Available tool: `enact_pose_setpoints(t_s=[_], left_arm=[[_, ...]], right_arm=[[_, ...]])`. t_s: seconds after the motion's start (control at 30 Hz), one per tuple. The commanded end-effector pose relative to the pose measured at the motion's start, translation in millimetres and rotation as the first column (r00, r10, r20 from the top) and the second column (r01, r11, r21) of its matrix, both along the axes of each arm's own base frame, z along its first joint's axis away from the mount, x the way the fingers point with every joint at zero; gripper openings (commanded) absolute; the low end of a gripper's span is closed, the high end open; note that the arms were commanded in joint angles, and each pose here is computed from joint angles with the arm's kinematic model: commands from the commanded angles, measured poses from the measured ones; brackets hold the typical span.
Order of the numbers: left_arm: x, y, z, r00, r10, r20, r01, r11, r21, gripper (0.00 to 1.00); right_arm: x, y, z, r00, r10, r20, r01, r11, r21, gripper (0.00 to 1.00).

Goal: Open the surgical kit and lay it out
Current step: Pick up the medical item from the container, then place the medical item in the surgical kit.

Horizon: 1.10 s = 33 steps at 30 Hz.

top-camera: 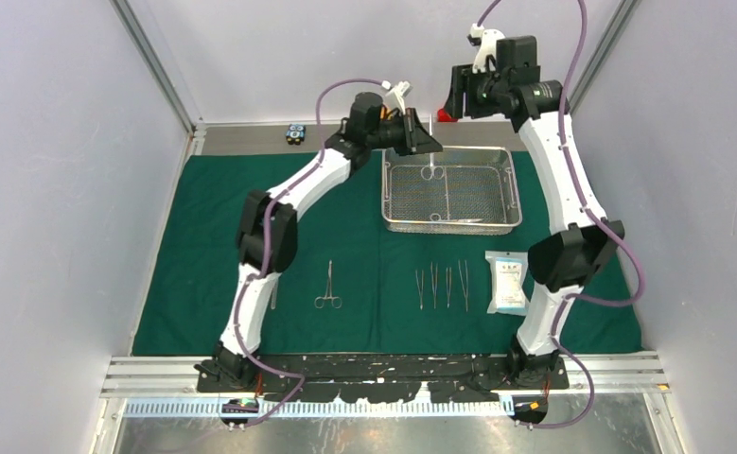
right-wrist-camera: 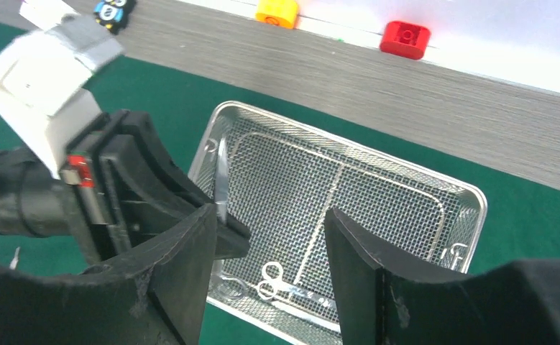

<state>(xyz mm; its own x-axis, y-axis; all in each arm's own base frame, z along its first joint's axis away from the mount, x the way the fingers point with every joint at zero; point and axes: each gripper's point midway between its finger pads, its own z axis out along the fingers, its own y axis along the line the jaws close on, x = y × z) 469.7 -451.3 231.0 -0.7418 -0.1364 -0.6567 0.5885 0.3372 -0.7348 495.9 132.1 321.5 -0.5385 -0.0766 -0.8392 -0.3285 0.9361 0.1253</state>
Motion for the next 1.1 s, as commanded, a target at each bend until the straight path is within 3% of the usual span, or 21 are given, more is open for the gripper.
enact_pose_setpoints(t_s=[0.0, 0.17, 0.3, 0.43, 0.6, 0.7, 1.07], left_arm=[[-42, 22, 50, 0.998, -0.054, 0.016, 0.054, 0.997, -0.051, 0.00], [-100, 52, 32, 0.995, -0.103, -0.016, 0.102, 0.994, -0.050, 0.00], [-139, 77, 16, 0.993, -0.115, 0.027, 0.116, 0.993, -0.031, 0.00], [-176, 101, -17, 0.992, -0.123, 0.003, 0.123, 0.992, 0.009, 0.00], [-205, 122, -69, 0.989, -0.114, -0.091, 0.119, 0.991, 0.056, 0.02], [-211, 126, -77, 0.989, -0.116, -0.096, 0.121, 0.992, 0.046, 0.02], [-203, 136, -76, 0.992, -0.087, -0.088, 0.089, 0.996, 0.015, 0.02]], right_arm=[[-22, 13, 14, 0.997, 0.075, 0.026, -0.077, 0.994, 0.079, 0.61], [-64, 44, 17, 0.959, 0.274, 0.077, -0.284, 0.939, 0.195, 0.60], [-98, 66, -9, 0.912, 0.409, 0.035, -0.399, 0.863, 0.310, 0.61], [-126, 85, -40, 0.873, 0.488, -0.019, -0.436, 0.796, 0.421, 0.61], [-148, 117, -75, 0.834, 0.550, -0.041, -0.469, 0.747, 0.472, 0.60], [-152, 129, -91, 0.828, 0.558, -0.048, -0.463, 0.730, 0.502, 0.60], [-171, 165, -135, 0.710, 0.691, -0.136, -0.497, 0.629, 0.598, 0.55]])
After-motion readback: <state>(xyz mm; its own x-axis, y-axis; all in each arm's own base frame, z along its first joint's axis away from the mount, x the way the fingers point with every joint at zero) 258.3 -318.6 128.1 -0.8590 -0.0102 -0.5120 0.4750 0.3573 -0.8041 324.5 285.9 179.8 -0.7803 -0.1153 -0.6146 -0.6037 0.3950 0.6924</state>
